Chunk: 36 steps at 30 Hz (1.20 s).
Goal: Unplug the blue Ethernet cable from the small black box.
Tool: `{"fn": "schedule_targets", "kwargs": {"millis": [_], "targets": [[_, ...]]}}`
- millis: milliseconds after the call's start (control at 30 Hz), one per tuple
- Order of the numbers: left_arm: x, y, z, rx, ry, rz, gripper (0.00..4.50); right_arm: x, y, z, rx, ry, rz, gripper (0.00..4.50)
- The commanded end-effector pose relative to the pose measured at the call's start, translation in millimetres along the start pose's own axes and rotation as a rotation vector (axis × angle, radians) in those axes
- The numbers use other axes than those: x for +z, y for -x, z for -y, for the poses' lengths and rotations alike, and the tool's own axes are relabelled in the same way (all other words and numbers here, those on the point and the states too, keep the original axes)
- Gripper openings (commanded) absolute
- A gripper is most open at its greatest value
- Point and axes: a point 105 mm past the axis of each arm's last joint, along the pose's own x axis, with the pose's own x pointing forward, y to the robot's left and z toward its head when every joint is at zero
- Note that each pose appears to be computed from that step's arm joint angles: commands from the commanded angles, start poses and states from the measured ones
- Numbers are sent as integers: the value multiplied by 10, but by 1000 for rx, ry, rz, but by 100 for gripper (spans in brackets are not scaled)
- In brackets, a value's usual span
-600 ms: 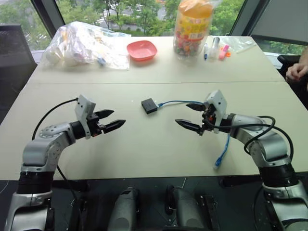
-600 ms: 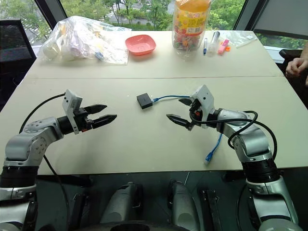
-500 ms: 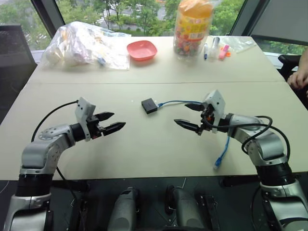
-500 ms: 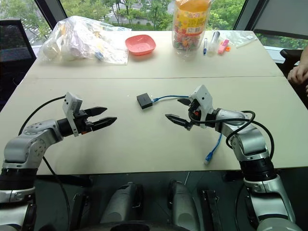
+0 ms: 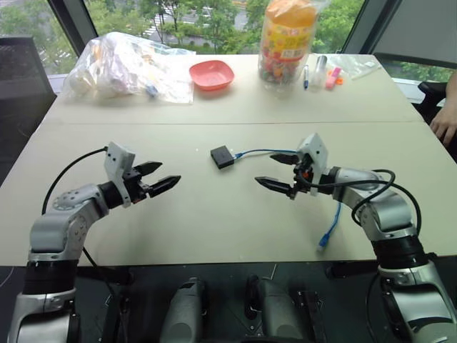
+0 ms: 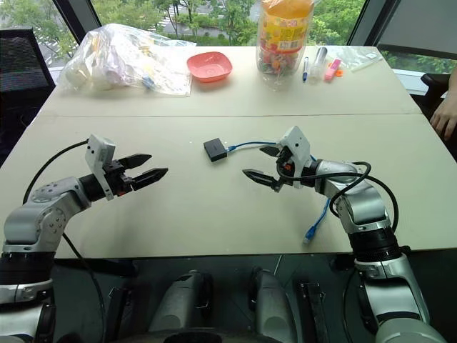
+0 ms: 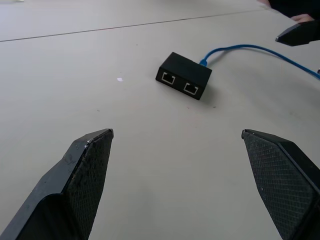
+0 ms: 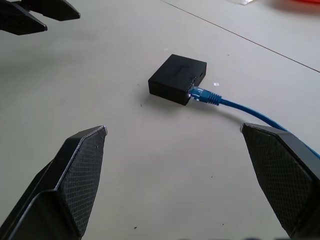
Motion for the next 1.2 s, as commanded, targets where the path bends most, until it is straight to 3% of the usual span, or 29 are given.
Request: {"fn": "schedule_targets", "kwargs": {"millis": [33,133,367,500,667,800,900,1000,1200], "targets": [[315,-37,-103,11,-128,73,427,226,-149,155,-20,39,83,450],[430,-98,-174,-10,-177,74,427,274,-364,324,-30,30,100,450],[610,-56,-224,2,-231,88,427,36,-843,485,-13,132,-110,450],[450,-6,-106,17,-213,70,427,-201,-968,403,8,192,-266,450],[289,112,-2,79,-175,64,427,-309,-1075,277,47,200,-335,450],[217,176,4,116,-151,54,431,-203,-1204,37,194,259,-299,321],[178,137,-26,126,-145,44,431,-163,-1253,-118,307,401,-308,155],[171,77,-56,123,-144,41,431,-106,-1259,-74,284,510,-312,7],[216,-76,-125,94,-148,53,431,170,-1175,247,71,683,-225,7]]}}
